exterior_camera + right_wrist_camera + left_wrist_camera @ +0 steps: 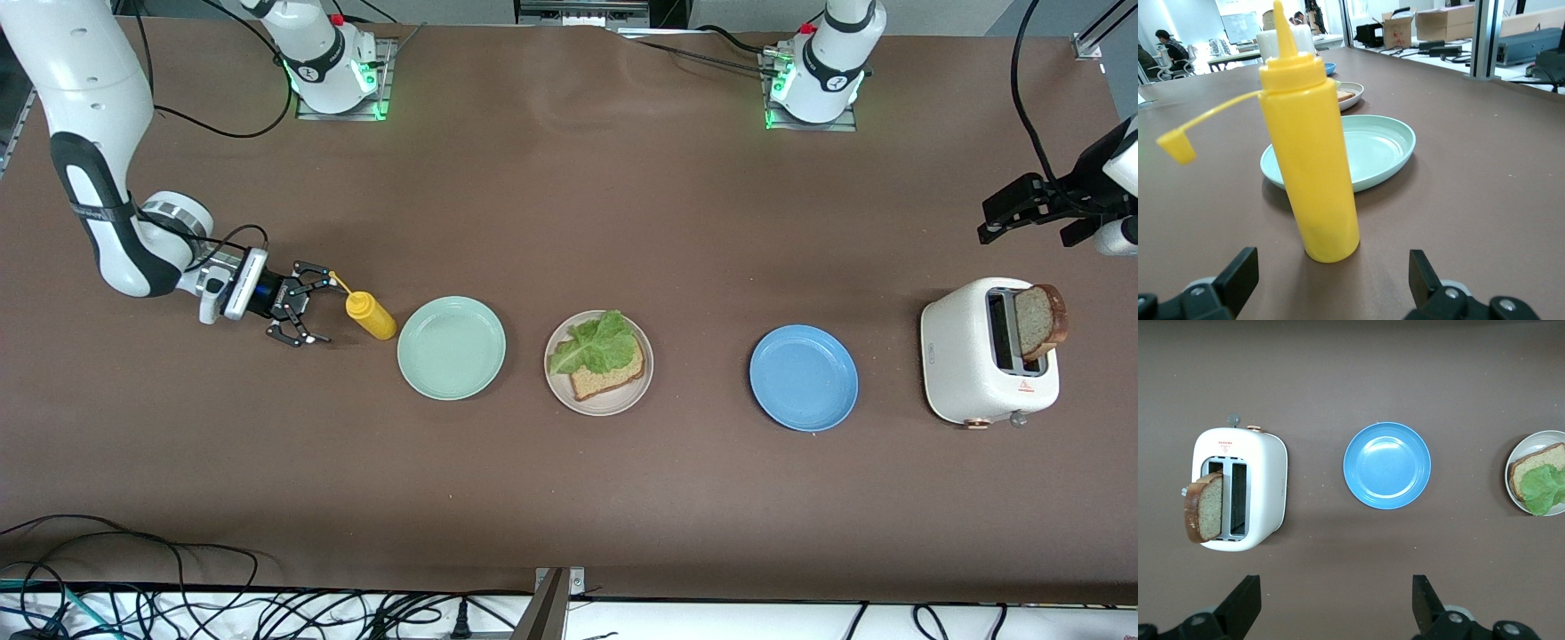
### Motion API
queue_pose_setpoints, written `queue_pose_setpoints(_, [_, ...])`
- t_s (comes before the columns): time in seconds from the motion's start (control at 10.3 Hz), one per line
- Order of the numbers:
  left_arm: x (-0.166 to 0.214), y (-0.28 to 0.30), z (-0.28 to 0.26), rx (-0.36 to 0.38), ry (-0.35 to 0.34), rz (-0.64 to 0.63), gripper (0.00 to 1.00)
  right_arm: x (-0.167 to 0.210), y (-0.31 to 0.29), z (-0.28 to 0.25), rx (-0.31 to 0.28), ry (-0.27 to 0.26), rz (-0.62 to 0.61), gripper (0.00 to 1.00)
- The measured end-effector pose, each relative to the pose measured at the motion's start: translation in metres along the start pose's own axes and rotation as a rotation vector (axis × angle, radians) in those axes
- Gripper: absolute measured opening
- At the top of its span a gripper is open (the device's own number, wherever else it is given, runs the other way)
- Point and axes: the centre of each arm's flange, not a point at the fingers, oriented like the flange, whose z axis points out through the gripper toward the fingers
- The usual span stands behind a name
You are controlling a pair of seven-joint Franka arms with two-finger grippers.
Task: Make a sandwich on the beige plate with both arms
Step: 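Close the right gripper around the mustard bottle, then lift the mustard bottle upright with the right gripper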
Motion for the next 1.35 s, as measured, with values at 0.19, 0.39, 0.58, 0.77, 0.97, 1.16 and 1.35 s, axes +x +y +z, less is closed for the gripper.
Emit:
queue_pose_setpoints(0.19, [-0.001, 0.005, -0.001, 0.0, -0.005, 0.005, 1.0, 0.011, -0.004, 0.022, 0.028, 0.072, -0.047, 1.0])
queue_pose_setpoints(0.39, [-0.003, 0.006, -0.002, 0.0, -0.011, 0.005, 1.0, 0.024, -0.008, 0.041, 0.05, 0.142, -0.119, 1.0])
queue_pose_setpoints(0.58, [-0.005, 0.006, -0.002, 0.0, -0.016, 0.005, 1.0, 0.029, -0.007, 0.051, 0.045, 0.173, -0.124, 1.0])
queue_pose_setpoints(0.77, [-0.005, 0.006, -0.002, 0.0, -0.016, 0.005, 1.0, 0.031, -0.001, 0.06, 0.032, 0.195, -0.122, 0.9])
queue_pose_setpoints(0.97, [-0.005, 0.006, -0.002, 0.0, -0.016, 0.005, 1.0, 0.025, 0.002, 0.065, 0.035, 0.198, -0.117, 0.69])
queue_pose_setpoints(1.16, [-0.005, 0.006, -0.002, 0.0, -0.016, 0.005, 1.0, 0.022, 0.001, 0.066, 0.039, 0.2, -0.085, 0.43])
queue_pose_setpoints(1.35, [-0.005, 0.006, -0.002, 0.0, -0.016, 0.005, 1.0, 0.019, 0.004, 0.059, 0.029, 0.195, -0.063, 0.21])
